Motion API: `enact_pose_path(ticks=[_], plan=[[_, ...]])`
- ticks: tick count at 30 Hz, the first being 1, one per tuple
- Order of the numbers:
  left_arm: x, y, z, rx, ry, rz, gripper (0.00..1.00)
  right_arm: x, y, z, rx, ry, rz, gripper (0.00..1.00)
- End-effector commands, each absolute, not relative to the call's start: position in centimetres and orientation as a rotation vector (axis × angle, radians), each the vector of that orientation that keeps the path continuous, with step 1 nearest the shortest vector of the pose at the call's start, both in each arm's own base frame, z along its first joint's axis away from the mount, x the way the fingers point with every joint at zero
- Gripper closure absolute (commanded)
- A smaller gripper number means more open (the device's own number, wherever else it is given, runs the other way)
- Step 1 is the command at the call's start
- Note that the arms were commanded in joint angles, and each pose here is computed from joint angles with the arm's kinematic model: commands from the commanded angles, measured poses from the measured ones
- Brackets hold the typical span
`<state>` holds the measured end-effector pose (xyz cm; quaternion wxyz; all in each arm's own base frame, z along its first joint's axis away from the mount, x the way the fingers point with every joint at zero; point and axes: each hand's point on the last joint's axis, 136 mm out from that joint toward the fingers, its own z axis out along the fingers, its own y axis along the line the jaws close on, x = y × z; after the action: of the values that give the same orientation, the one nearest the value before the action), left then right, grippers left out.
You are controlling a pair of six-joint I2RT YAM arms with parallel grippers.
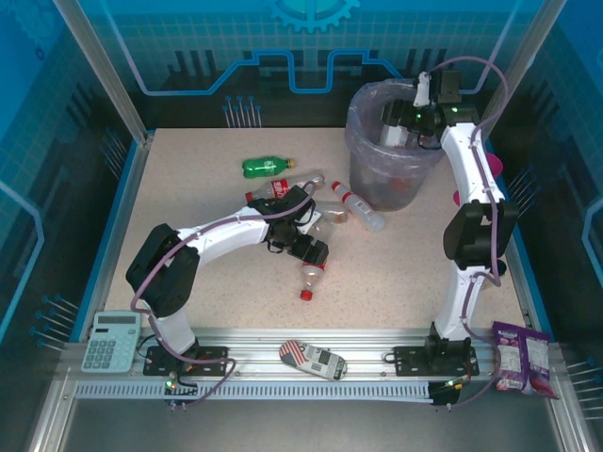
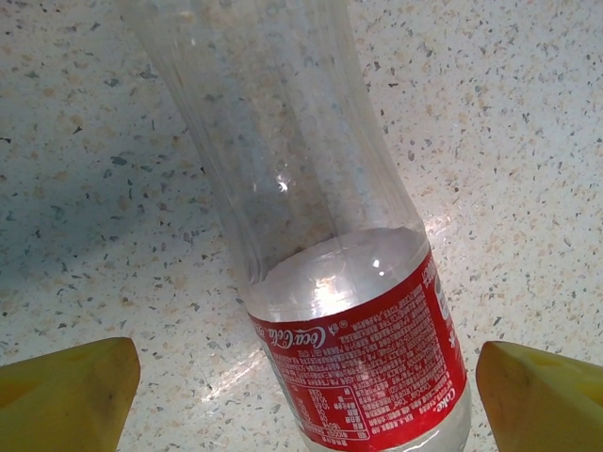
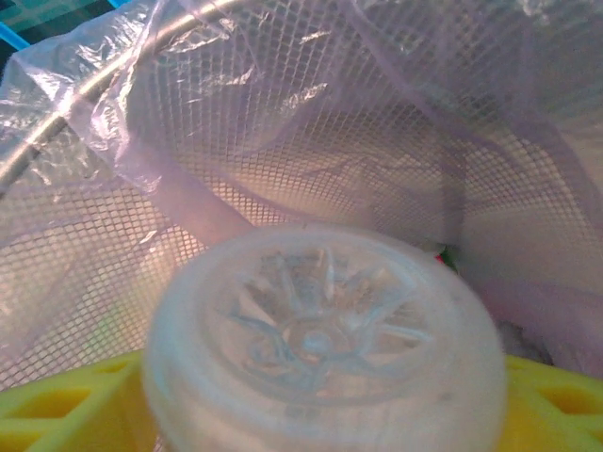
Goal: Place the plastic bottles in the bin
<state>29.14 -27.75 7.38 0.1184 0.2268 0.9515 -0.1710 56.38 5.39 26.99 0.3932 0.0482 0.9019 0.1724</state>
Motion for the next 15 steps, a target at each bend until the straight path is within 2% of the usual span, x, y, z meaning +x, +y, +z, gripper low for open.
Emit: enact_pose_path(ticks=[1, 4, 9, 12, 15], plan=[[29.1, -27.7, 7.6, 0.703, 2.787, -0.461, 0.07, 55.7, 5.8, 29.6, 0.087, 2.268, 0.416, 0.16], [29.1, -27.7, 7.5, 0.704, 2.789, -0.459, 0.07, 55.3, 5.3, 32.1, 0.064, 2.234, 0.363, 0.11], [29.0, -27.6, 7.4, 0.705, 2.792, -0.448, 0.07, 54.1, 4.4, 35.0, 0.042, 2.192, 0.293, 0.12], [29.0, -27.5, 7.2, 0.708, 2.795, -0.441, 0.09, 53.7, 4.6, 35.2, 0.031, 2.188, 0.298, 0.18], [29.1, -27.5, 7.2, 0.708, 2.795, -0.437, 0.11, 53.9, 5.1, 34.1, 0.021, 2.215, 0.317, 0.29]])
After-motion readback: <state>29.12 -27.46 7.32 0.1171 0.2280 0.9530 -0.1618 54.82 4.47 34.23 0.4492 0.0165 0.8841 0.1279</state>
